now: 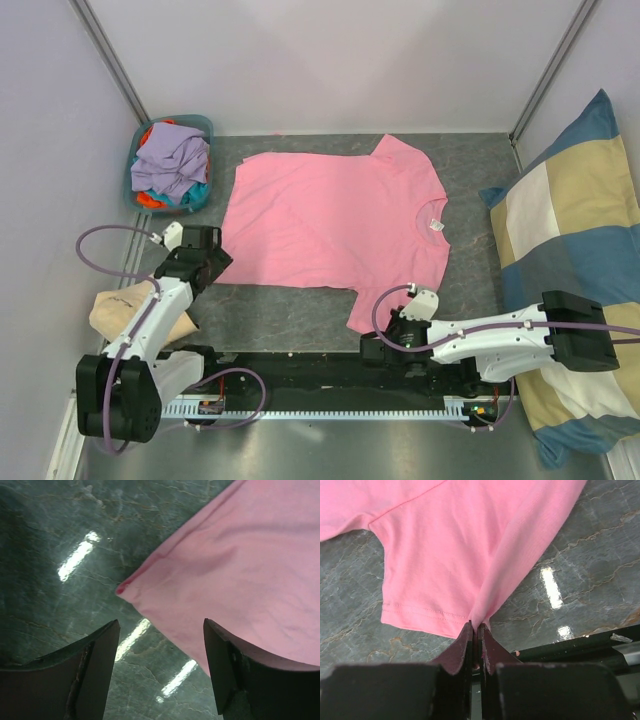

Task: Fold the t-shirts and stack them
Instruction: Flatten the tshirt out, then fold the tshirt

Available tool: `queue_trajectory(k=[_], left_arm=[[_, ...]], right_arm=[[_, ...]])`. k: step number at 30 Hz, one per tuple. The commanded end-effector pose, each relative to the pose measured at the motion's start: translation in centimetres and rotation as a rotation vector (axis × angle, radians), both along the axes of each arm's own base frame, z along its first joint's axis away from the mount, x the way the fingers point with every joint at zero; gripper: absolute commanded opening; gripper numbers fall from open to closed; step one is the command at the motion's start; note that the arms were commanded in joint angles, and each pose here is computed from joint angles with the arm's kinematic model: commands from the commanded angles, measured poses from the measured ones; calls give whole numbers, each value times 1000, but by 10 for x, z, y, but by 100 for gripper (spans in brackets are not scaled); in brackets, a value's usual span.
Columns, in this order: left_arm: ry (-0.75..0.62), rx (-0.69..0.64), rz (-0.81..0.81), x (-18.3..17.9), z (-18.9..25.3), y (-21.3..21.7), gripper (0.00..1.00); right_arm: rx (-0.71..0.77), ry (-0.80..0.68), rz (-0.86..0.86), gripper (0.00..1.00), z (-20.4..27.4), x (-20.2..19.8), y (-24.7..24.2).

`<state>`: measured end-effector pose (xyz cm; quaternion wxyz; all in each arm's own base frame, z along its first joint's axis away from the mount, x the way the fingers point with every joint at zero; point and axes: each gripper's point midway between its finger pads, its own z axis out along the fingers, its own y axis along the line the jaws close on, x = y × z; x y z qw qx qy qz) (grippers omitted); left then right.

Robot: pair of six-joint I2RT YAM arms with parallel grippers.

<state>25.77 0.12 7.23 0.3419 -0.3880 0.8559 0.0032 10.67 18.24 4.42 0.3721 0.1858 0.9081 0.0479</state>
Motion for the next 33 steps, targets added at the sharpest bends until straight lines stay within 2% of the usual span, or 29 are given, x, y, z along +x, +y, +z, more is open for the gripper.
queue_trajectory(k=[1,7,15,33], left_arm=[[58,23,92,-7,-19,14,75],[87,14,104,-5,-33,13,71],[62,44,109,5,-28,17,65],[68,59,137,23,-31,28,64]], right_arm=[[28,-42,7,6,7,7,2],[28,-37,9,6,7,7,2],[29,-36,6,6,6,7,0],[17,-31,13,6,5,7,-4]])
